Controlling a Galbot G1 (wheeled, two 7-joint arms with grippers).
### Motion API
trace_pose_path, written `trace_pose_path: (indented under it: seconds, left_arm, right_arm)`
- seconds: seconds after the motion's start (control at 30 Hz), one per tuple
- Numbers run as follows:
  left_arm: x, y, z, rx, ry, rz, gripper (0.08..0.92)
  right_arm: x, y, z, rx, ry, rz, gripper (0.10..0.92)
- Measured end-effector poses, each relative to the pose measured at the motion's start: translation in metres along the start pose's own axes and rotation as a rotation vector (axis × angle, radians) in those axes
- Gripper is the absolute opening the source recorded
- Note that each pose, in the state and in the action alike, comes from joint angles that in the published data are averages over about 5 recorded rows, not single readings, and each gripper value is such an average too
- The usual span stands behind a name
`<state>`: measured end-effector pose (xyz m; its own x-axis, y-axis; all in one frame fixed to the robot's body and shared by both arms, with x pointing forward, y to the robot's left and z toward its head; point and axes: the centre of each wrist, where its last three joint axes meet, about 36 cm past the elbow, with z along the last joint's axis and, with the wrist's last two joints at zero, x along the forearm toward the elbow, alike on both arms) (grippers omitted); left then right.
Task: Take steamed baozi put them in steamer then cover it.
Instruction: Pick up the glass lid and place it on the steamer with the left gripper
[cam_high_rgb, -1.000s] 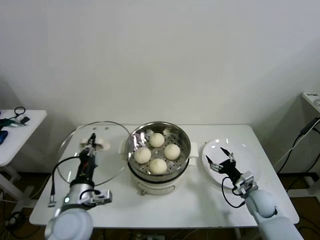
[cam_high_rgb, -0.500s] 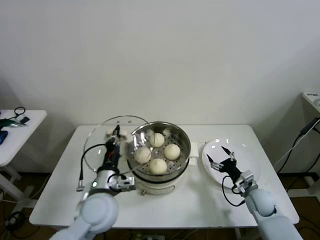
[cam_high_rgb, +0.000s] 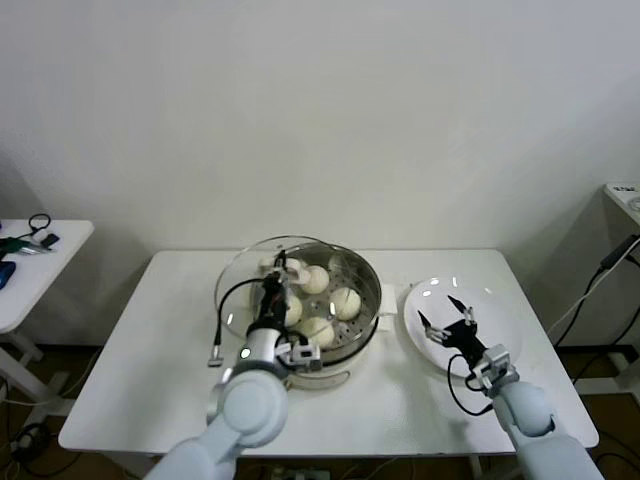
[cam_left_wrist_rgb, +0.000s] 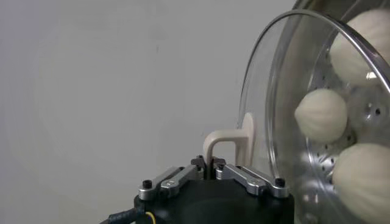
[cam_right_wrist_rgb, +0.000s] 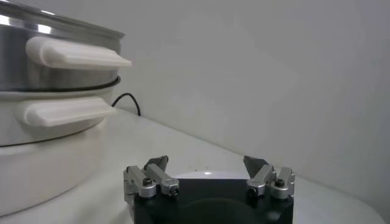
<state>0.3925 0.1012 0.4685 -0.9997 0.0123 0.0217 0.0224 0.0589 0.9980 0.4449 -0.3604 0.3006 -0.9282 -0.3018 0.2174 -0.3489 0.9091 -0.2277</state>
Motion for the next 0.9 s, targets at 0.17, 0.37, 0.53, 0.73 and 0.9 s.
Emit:
trace_pose_path:
  seconds: [0.17, 0.37, 0.53, 0.73, 0.9]
  left_arm:
    - [-0.007, -0.001, -0.02, 0.003, 0.009, -0.001, 0.146]
    - [-0.014, -0.005, -0.042, 0.008, 0.025, -0.001, 0.146]
    - [-0.016, -0.012, -0.06, 0.015, 0.03, 0.012, 0.146]
    - [-0.018, -0.017, -0.077, 0.017, 0.036, 0.015, 0.146]
    - [-0.022, -0.023, -0.083, 0.008, 0.048, 0.022, 0.146]
  right_arm:
    - [0.001, -0.001, 0.001, 0.002, 0.002, 0.005, 0.823]
    - [0.003, -0.003, 0.002, 0.006, 0.001, 0.01, 0.823]
    - [0.004, -0.004, 0.003, 0.008, 0.001, 0.014, 0.823]
    - [0.006, -0.005, 0.005, 0.007, 0.002, 0.018, 0.823]
    - [0.008, -0.007, 0.006, 0.008, 0.002, 0.022, 0.823]
